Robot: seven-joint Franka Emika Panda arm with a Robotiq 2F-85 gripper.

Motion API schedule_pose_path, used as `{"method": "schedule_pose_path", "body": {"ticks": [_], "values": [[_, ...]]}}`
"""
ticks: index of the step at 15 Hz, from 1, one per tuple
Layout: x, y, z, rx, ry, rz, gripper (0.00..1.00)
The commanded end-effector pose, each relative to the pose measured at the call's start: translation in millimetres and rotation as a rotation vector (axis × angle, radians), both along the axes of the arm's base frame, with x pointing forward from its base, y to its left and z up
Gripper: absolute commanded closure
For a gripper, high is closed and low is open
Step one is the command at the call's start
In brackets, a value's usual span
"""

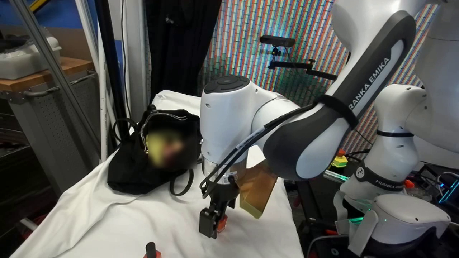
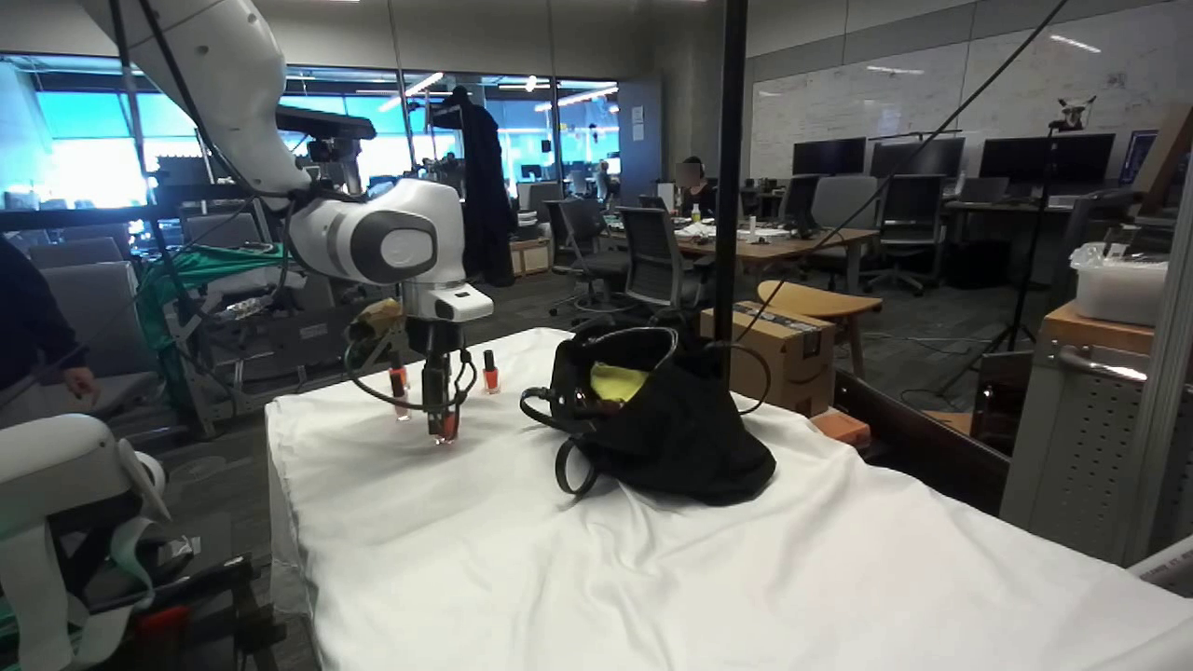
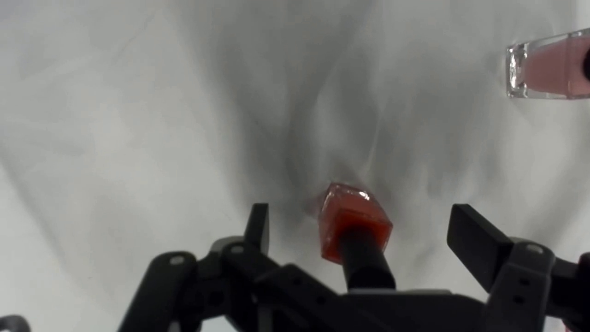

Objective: Pick up the nail polish and put them in the bag

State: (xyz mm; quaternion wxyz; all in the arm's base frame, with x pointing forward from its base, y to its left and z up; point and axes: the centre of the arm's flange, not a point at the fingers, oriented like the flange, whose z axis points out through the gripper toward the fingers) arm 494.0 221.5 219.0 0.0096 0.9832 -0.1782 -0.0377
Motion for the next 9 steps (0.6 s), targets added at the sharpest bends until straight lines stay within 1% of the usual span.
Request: {"method": "schedule_pose_path", "body": {"ticks": [1, 5, 9], "values": [[-15, -2, 6, 0.018, -0.028, 0.006, 0.0], [-17, 1, -2, 0.047, -0.064, 0.05, 0.0], [-16, 1, -6, 0.062, -0.075, 0.071, 0.0]]}}
